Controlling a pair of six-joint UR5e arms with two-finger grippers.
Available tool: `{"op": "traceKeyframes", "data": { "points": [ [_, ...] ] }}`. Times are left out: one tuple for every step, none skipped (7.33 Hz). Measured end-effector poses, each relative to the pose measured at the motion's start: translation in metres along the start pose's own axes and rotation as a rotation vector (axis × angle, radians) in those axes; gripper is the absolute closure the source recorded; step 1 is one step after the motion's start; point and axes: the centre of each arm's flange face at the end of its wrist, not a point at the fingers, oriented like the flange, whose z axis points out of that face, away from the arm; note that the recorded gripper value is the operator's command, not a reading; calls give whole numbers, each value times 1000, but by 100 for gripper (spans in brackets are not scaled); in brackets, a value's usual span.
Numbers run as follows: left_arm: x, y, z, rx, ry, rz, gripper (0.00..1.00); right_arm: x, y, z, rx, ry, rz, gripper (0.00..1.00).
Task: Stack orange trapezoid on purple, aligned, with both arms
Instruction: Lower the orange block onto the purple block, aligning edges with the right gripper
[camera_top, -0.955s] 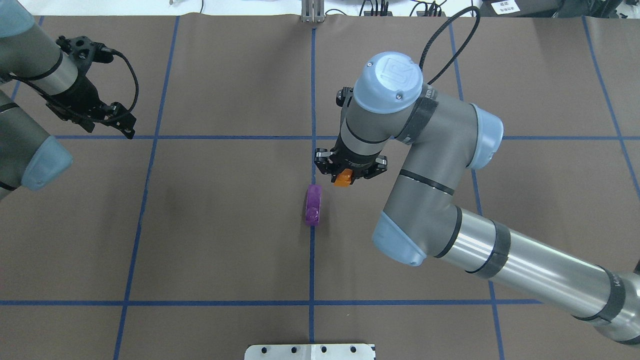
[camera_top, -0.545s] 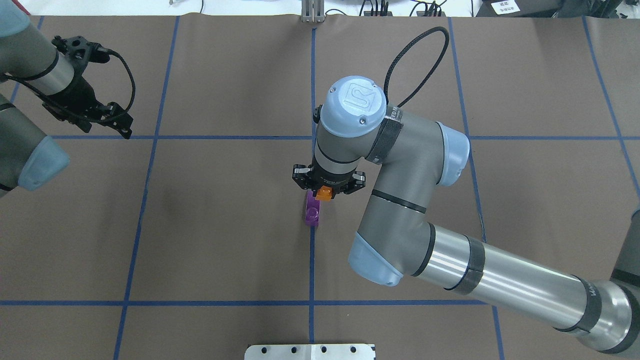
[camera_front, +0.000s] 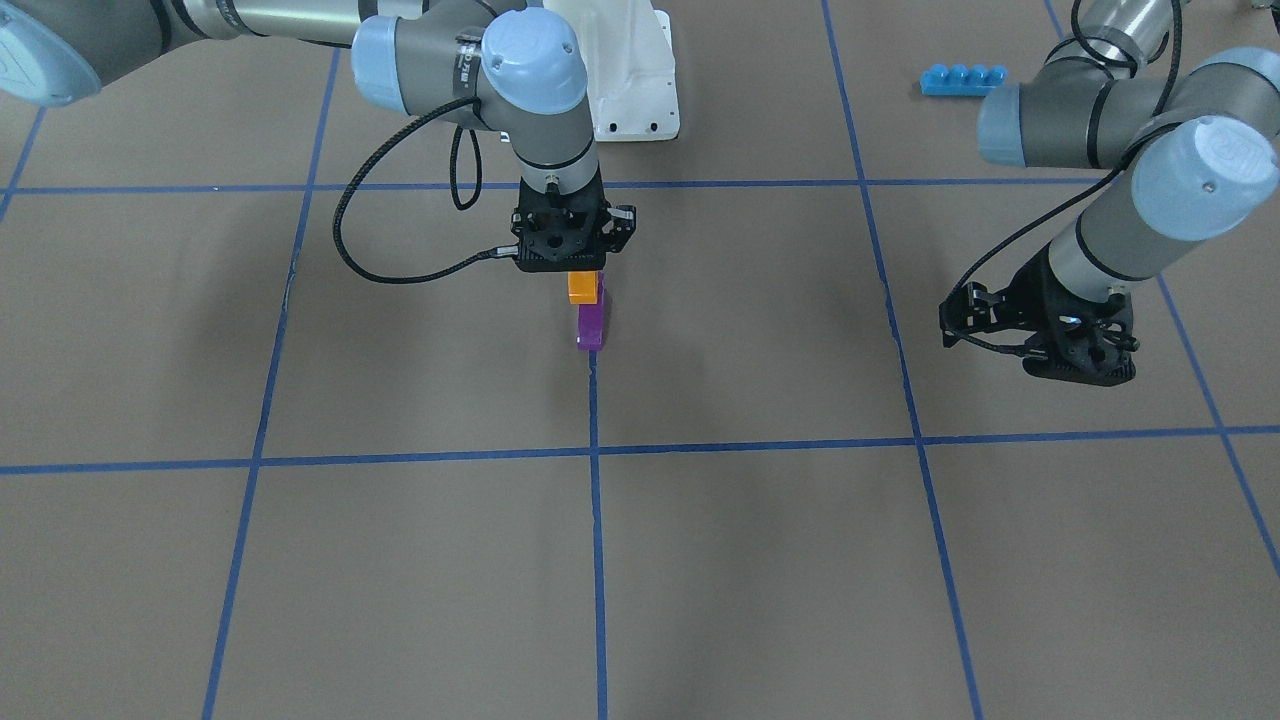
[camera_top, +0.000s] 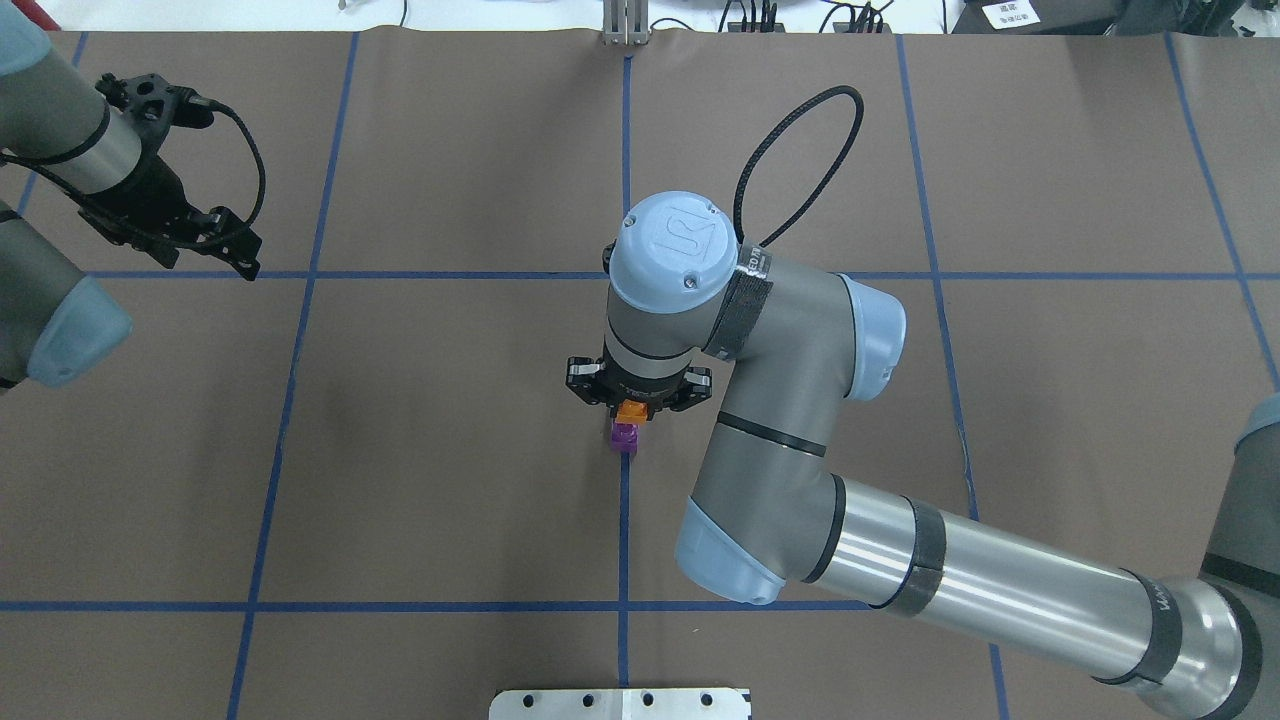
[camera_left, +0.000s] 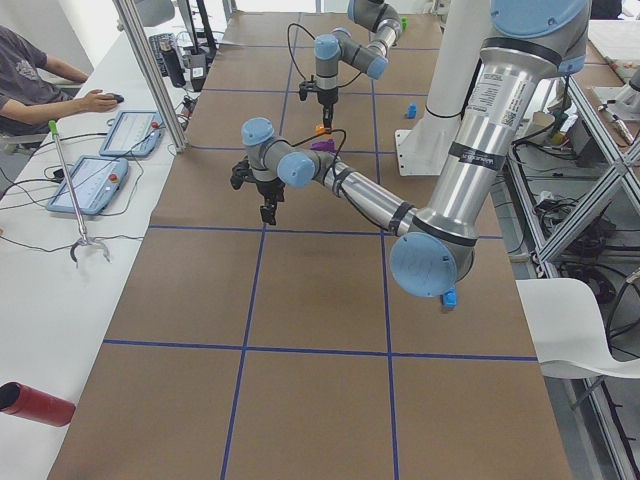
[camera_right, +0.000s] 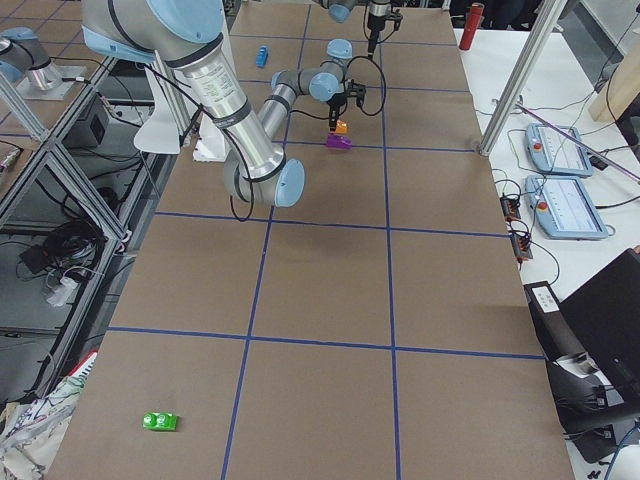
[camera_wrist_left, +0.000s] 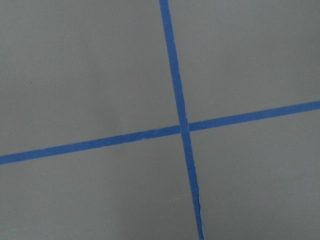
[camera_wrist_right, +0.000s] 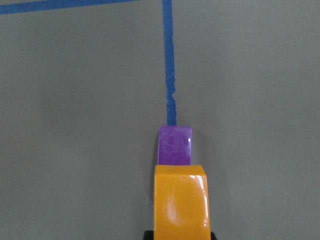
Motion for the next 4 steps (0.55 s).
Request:
{"op": "traceKeyframes", "data": {
  "points": [
    [0, 0, -1, 1, 1, 1, 0, -3, 0, 5, -2, 10, -4, 100],
    [1, 1, -1, 2, 1, 2, 0, -4, 2, 9, -5, 16, -9, 100],
    [2, 1, -1, 2, 2, 3, 0, -5, 4, 12, -9, 18, -12, 100],
    [2, 1, -2, 2, 3, 3, 0, -6, 6, 13, -12, 20, -15, 100]
  ]
}}
